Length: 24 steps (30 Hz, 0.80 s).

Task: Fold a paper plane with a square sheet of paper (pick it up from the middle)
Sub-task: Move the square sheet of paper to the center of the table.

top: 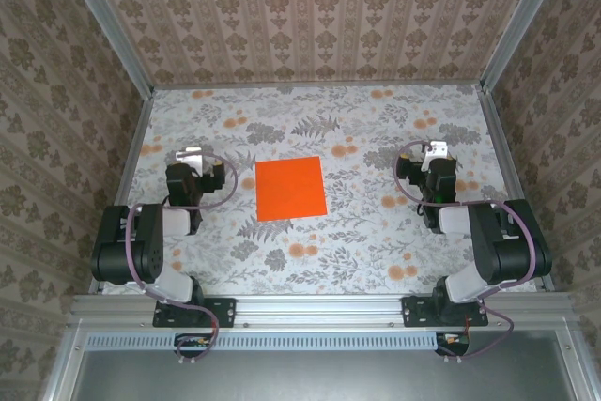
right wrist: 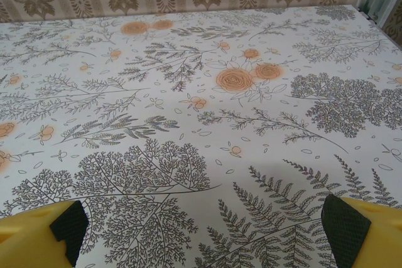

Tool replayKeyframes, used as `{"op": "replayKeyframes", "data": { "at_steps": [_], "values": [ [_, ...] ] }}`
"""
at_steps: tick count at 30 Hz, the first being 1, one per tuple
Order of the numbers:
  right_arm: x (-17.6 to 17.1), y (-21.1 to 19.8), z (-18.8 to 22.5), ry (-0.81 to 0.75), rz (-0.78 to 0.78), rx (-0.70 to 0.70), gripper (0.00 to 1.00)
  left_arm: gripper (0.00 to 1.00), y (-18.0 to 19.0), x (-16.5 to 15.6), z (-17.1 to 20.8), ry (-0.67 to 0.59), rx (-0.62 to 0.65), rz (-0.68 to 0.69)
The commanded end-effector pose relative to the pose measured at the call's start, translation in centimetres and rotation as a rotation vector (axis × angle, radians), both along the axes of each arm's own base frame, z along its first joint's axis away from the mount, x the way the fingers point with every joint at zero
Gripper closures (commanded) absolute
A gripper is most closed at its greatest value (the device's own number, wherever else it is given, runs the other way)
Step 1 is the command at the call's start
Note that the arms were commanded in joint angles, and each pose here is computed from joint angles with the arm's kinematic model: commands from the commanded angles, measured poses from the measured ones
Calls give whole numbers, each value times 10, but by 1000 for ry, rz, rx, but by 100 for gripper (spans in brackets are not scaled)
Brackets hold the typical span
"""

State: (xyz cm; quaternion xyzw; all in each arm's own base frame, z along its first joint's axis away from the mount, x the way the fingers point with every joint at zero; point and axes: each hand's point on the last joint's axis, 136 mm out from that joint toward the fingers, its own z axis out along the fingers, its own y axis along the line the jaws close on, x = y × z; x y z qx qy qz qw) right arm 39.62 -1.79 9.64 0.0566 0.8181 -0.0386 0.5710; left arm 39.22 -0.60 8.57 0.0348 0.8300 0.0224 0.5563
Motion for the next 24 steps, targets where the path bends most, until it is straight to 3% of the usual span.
{"op": "replayKeyframes", "data": {
  "at_steps": [1, 10, 17, 20, 24],
  "values": [
    [2, 3, 2, -11, 16, 4, 0, 0, 0, 8, 8, -21, 10, -18],
    [1, 4, 5, -23, 18, 3, 0, 0, 1, 6, 11, -35, 11, -9],
    [-15, -8, 53, -45, -63, 13, 0, 0, 16, -13, 46, -70, -5, 87],
    [-24, -8, 70, -25, -103, 99, 0, 0, 15, -21, 64, -39, -60, 119],
    [-40, -7, 83, 116, -203, 278, 0, 0, 5, -36, 92, 34, -181, 146]
  ]
}}
